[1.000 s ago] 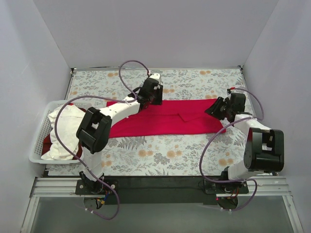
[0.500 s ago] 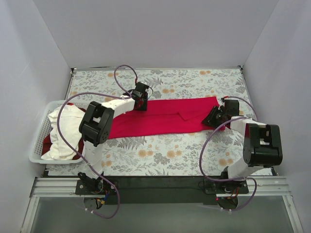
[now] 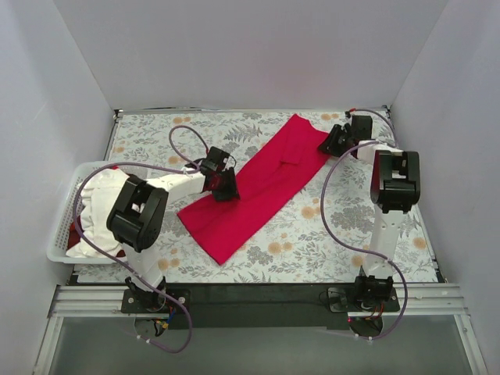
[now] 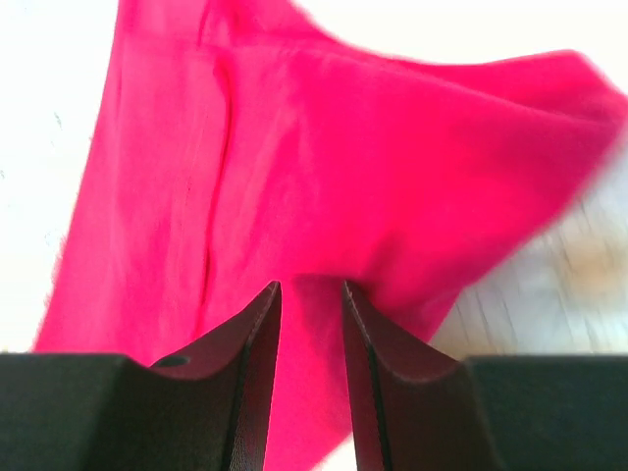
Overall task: Fold and stack the t-shirts
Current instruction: Fold the tshirt
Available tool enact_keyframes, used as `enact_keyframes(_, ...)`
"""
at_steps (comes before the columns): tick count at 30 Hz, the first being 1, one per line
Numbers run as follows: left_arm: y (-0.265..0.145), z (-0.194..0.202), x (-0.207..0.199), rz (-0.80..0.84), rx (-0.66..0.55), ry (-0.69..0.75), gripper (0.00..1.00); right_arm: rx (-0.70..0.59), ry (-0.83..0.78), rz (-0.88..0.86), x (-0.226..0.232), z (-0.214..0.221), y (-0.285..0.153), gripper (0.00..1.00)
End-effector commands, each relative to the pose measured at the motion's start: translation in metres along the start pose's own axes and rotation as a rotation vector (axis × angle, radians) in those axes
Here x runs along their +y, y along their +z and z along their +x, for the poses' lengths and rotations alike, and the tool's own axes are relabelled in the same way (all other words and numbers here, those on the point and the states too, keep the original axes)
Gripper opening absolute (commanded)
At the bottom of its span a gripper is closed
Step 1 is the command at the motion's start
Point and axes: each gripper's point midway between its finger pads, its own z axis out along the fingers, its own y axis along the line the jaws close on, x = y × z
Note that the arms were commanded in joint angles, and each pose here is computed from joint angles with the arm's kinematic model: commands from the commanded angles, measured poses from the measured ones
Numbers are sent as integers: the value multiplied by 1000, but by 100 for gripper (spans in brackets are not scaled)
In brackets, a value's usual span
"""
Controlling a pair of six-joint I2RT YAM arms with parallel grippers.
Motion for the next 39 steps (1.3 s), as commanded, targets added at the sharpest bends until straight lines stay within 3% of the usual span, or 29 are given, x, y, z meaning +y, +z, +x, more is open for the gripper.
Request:
enact_keyframes(1,-25,95,-28,169,306,-141,36,11,-100,-54,19,-12,41,38)
enact_keyframes(4,-36,111,-37,192,322,-148,38,4,-113,-98,29,-22,52,41)
enact_keyframes(10,-68,84,-55,238,180,-146,44,-65,-160,-137,61,-49,13,42)
enact_keyframes(13,-72,64,-43,159,76,-125,51,-51,-170,-160,75,-36,-11,43)
enact_keyframes(19,-81,28,-18,43,-56,-69,52,6,-168,-238,106,6,-32,43)
enact_keyframes(20,-82,20,-11,13,-92,-60,52,-4,-170,-259,112,8,-31,43)
enact_keyframes(21,-84,10,0,-37,-145,-47,62,8,-143,-268,114,14,-29,43)
enact_keyframes(24,-97,-14,22,-145,-271,7,71,30,-98,-264,111,30,-15,43)
enact_keyframes(30,-112,-41,41,-209,-420,78,79,40,-64,-308,109,38,18,43)
enact_keyframes(32,-109,-40,45,-208,-443,68,87,48,-67,-304,103,38,31,43)
enact_keyframes(39,-81,-15,45,-149,-357,83,92,19,-97,-304,90,15,67,43)
